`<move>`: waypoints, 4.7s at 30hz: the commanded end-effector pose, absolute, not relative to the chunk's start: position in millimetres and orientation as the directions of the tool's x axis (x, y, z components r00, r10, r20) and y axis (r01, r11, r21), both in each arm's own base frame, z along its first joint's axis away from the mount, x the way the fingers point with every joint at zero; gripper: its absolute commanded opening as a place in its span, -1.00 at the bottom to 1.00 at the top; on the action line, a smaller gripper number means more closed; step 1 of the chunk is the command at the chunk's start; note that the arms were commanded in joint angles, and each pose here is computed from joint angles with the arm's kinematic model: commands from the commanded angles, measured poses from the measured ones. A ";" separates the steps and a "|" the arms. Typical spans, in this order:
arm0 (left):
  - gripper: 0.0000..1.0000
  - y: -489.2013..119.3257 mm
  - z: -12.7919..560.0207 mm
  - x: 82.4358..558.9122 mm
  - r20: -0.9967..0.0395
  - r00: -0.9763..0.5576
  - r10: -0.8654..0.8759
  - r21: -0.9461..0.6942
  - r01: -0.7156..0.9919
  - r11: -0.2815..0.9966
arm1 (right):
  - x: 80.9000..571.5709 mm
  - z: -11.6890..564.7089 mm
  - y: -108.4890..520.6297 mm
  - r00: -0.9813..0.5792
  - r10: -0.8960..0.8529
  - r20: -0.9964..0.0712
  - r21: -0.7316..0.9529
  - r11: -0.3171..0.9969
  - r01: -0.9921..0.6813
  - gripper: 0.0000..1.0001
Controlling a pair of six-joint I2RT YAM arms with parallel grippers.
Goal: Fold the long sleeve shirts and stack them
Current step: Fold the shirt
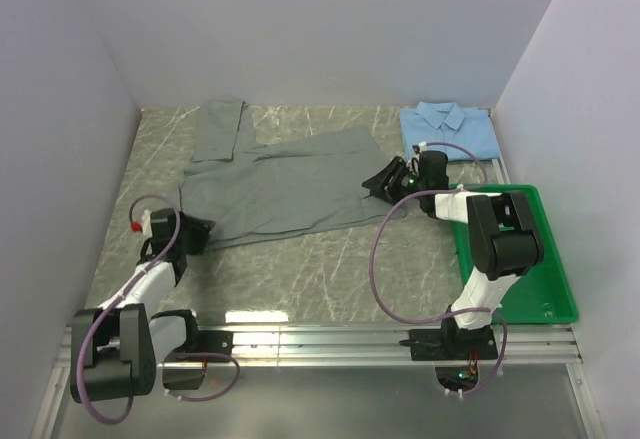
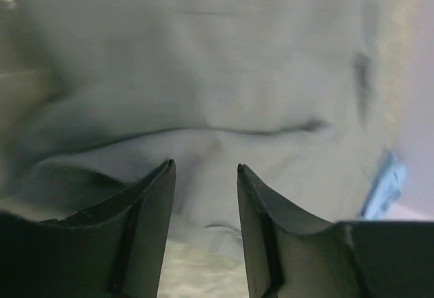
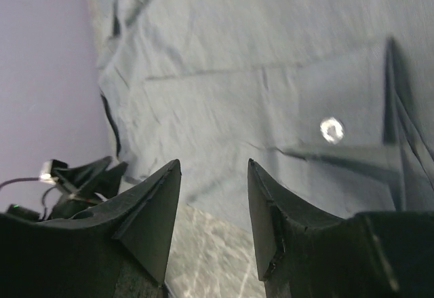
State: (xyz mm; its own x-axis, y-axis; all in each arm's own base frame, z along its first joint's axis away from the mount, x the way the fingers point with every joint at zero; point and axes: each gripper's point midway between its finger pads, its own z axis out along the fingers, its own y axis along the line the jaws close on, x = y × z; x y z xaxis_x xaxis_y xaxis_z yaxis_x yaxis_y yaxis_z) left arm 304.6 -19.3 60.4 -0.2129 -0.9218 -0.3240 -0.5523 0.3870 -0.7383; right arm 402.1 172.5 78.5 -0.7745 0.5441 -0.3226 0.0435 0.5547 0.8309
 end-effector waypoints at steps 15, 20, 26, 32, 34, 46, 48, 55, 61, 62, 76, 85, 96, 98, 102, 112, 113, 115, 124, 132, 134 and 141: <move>0.13 44.5 82.3 281.7 -0.478 -0.125 -0.869 -0.526 -0.751 0.398 | 403.4 103.8 159.6 -0.733 0.359 -0.577 0.540 0.841 -0.014 0.03; 0.38 34.1 102.6 301.6 -0.543 -0.238 -0.806 -0.498 -0.682 0.536 | 396.7 108.1 197.5 -0.763 0.128 -0.634 0.361 0.921 -0.146 0.03; 0.42 -17.2 99.2 319.6 -0.559 -0.415 -0.718 -0.433 -0.592 0.680 | 392.6 94.4 214.7 -0.781 -0.036 -0.623 0.204 0.957 -0.206 0.04; 0.40 -26.0 66.6 316.9 -0.498 -0.476 -0.725 -0.397 -0.618 0.678 | 370.3 59.3 202.9 -0.832 -0.094 -0.546 0.152 0.966 -0.209 0.04; 0.39 -25.7 59.7 313.7 -0.487 -0.481 -0.729 -0.385 -0.631 0.673 | 367.8 57.3 191.7 -0.833 -0.084 -0.548 0.123 0.976 -0.180 0.04; 0.38 -12.1 54.1 297.2 -0.493 -0.437 -0.752 -0.364 -0.681 0.635 | 355.5 56.9 90.0 -0.781 0.347 -0.519 0.304 0.929 0.210 0.01; 0.38 -10.0 52.6 295.3 -0.496 -0.432 -0.753 -0.358 -0.688 0.631 | 353.1 50.3 76.5 -0.773 0.393 -0.498 0.317 0.912 0.260 0.00; 0.38 -5.1 43.0 286.8 -0.493 -0.423 -0.760 -0.332 -0.717 0.613 | 350.1 33.7 71.8 -0.771 0.460 -0.440 0.355 0.878 0.321 -0.02; 0.38 -2.1 32.7 281.2 -0.483 -0.412 -0.773 -0.317 -0.740 0.593 | 351.8 25.4 75.2 -0.782 0.457 -0.424 0.363 0.877 0.316 -0.04; 0.38 -2.1 30.2 280.2 -0.479 -0.414 -0.774 -0.312 -0.744 0.590 | 353.5 25.4 75.3 -0.784 0.457 -0.421 0.361 0.877 0.317 -0.05; 0.37 4.7 16.5 271.2 -0.453 -0.415 -0.789 -0.269 -0.780 0.565 | 348.2 20.3 77.8 -0.830 0.405 -0.385 0.322 0.901 0.290 -0.32; 0.36 6.0 20.0 272.4 -0.460 -0.405 -0.790 -0.282 -0.777 0.563 | 343.8 20.6 90.1 -0.852 0.373 -0.366 0.322 0.910 0.260 -0.28; 0.34 7.6 15.0 268.5 -0.443 -0.404 -0.801 -0.277 -0.788 0.550 | 343.1 16.1 73.2 -0.855 0.343 -0.389 0.223 0.935 0.274 -0.91; 0.33 7.7 14.0 266.8 -0.441 -0.408 -0.800 -0.271 -0.789 0.551 | 343.6 16.1 63.5 -0.852 0.335 -0.403 0.180 0.941 0.285 -0.99; 0.33 14.8 13.7 264.2 -0.440 -0.393 -0.807 -0.261 -0.804 0.534 | 344.7 19.8 50.8 -0.842 0.337 -0.422 0.149 0.942 0.302 -1.00; 0.31 19.0 9.3 242.0 -0.409 -0.408 -0.816 -0.212 -0.828 0.519 | 321.3 17.6 47.3 -0.858 0.340 -0.386 0.133 0.940 0.313 -1.00; 0.31 19.4 8.5 237.8 -0.404 -0.406 -0.820 -0.209 -0.831 0.515 | 317.4 19.4 46.9 -0.859 0.340 -0.383 0.134 0.940 0.312 -1.00; 0.30 20.9 9.1 226.8 -0.389 -0.395 -0.832 -0.217 -0.839 0.500 | 308.1 18.1 48.1 -0.866 0.338 -0.369 0.138 0.941 0.309 -1.00; 0.51 27.1 92.3 254.3 -0.505 -0.345 -0.791 -0.365 -0.746 0.558 | 307.4 66.5 59.2 -0.816 0.335 -0.472 0.214 0.941 0.263 -0.21; 0.76 -28.0 157.4 307.6 -0.562 -0.441 -0.700 -0.494 -0.500 0.712 | 343.7 123.1 139.7 -0.739 0.140 -0.659 0.230 0.973 -0.021 -0.07; 0.62 -46.4 153.6 314.6 -0.537 -0.476 -0.696 -0.505 -0.480 0.717 | 343.7 107.6 166.3 -0.775 0.076 -0.627 0.226 0.970 -0.087 -0.07; 0.49 -122.3 122.8 339.1 -0.471 -0.659 -0.587 -0.489 -0.358 0.795 | 357.4 81.1 218.6 -0.821 -0.050 -0.568 0.233 0.948 -0.219 -0.02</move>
